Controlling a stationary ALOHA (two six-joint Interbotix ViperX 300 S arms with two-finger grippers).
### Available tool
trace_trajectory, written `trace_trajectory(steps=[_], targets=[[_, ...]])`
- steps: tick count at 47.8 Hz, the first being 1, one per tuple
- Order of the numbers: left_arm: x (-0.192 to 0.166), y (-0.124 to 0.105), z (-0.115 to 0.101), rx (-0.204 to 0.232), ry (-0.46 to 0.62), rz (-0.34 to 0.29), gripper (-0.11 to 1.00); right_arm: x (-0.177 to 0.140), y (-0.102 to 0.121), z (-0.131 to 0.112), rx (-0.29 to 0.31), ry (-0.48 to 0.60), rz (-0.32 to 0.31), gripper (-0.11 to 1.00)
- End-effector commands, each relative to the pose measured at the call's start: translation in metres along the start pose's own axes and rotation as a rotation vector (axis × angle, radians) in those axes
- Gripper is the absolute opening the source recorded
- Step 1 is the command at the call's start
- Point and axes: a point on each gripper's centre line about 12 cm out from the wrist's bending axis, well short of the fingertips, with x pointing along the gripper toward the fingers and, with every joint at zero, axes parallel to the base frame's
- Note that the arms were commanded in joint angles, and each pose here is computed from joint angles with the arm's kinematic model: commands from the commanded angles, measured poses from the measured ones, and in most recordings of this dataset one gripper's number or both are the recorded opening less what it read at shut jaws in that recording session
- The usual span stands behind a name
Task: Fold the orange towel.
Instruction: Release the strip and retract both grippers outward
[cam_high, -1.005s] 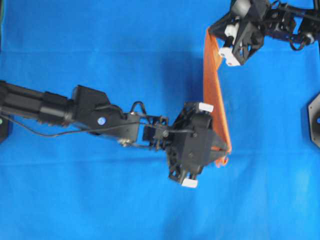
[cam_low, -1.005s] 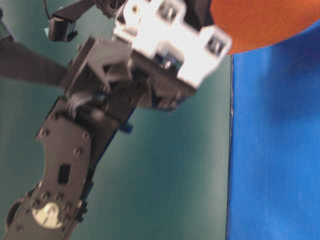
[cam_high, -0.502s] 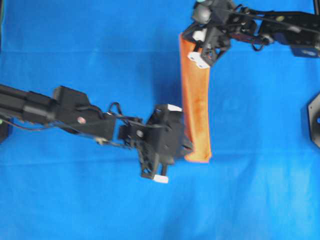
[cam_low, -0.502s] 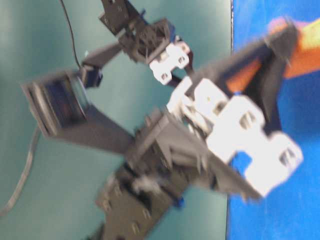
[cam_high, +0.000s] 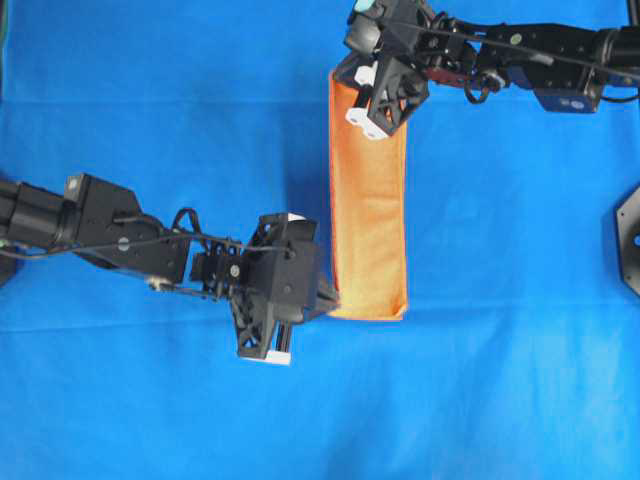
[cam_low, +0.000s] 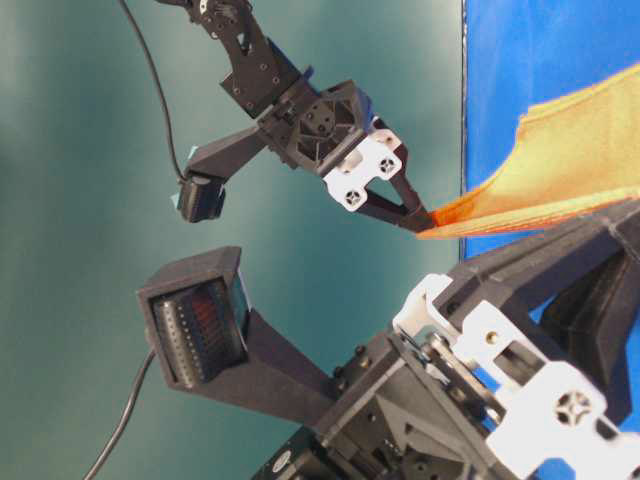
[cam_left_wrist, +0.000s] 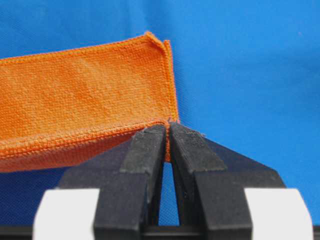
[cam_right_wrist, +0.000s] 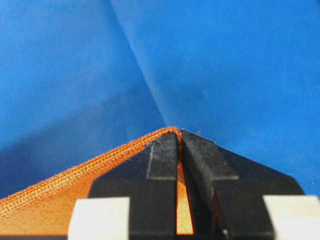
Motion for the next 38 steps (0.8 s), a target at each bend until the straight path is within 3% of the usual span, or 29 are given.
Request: trace_trajectory(steps=[1,5,9,18,20,30,38], targets=[[-0.006,-0.001,0.013,-0.003,-0.044,-0.002,0.03,-0.007,-0.004,0.011,0.003,-0.046,-0.006,0.04],[-0.005,0.001,0.015,-0.004,-0.052,0.001,0.11,-0.008,-0.003,0.011,-0.001,-0.054,-0.004,0.04],[-0.005,0.003,0.016,-0.005,-0.057,0.005,0.25,-0.008,-0.003,0.010,-0.009,-0.051,-0.005,0.09],[-0.005,0.007,0.016,-0.003,-0.054,0.013,0.73,-0.008,0.003,0.008,-0.076,-0.043,0.003,0.62],[-0.005,0.007,0.017,-0.004,-0.055,0.014,0.80,-0.008,0.003,0.008,-0.076,-0.043,0.003,0.68],[-0.015,0.008,0.022,0.002,-0.049,0.015,0.80,-0.013,0.003,0.011,-0.079,-0.054,0.003,0.65],[-0.047,0.012,0.029,-0.002,0.002,0.019,0.79,-0.037,0.003,0.014,-0.072,-0.088,0.004,0.65]])
